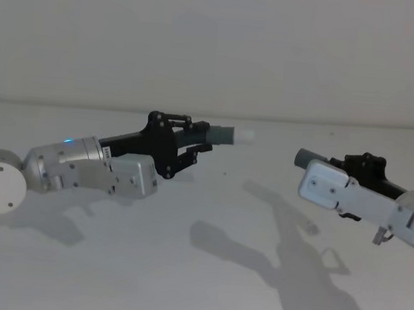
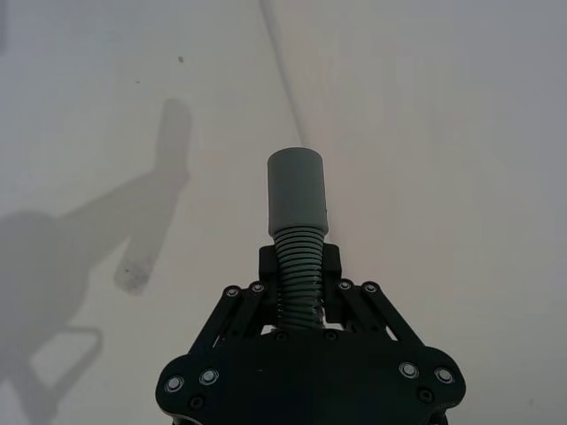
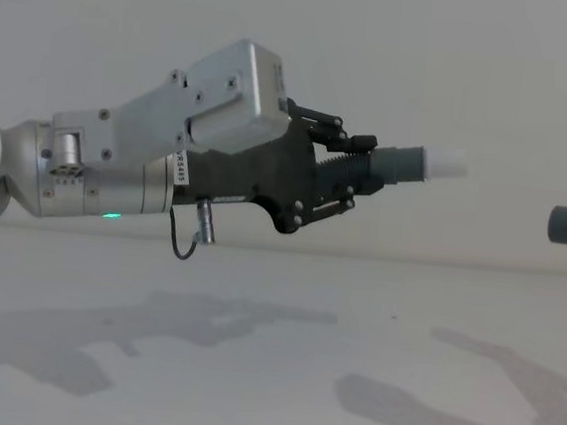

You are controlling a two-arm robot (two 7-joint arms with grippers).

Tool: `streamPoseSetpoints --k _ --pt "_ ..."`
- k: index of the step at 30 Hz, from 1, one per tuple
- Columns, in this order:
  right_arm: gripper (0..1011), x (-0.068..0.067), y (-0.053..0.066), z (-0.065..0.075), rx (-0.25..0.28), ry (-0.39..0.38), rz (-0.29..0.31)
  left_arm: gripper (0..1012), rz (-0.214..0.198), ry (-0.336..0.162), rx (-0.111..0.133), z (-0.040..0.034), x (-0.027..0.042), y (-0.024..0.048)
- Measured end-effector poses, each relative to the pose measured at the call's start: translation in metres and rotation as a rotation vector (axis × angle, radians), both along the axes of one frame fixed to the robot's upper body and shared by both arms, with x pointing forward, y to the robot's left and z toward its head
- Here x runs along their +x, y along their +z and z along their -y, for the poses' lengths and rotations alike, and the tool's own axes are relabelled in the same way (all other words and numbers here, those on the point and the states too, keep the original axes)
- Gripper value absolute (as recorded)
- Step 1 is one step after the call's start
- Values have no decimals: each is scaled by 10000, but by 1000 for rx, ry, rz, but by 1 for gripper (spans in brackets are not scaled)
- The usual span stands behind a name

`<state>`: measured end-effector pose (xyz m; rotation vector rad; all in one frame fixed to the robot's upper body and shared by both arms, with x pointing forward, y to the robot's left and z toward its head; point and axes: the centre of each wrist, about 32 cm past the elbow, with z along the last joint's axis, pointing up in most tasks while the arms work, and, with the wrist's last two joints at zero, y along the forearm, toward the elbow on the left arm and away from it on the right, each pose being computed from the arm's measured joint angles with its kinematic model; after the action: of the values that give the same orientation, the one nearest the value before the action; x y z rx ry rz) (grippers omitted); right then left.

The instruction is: Use both hands to pick up one end of the pipe from the table, align the ends, and insert them.

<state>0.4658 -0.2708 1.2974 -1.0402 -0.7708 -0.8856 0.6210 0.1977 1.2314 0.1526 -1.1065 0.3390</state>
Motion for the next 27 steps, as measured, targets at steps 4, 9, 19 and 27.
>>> streamPoseSetpoints --k 4,9,19,27 --pt "244 -8 55 9 4 7 -3 304 12 -15 10 -2 4 -9" --pt "244 -20 120 -7 10 26 -9 304 29 -31 18 0 9 -9" --pt "244 -83 228 -101 19 80 -13 304 56 -61 25 11 18 -13" --pt "244 -143 282 -186 14 108 -18 304 67 -75 26 15 22 -15"
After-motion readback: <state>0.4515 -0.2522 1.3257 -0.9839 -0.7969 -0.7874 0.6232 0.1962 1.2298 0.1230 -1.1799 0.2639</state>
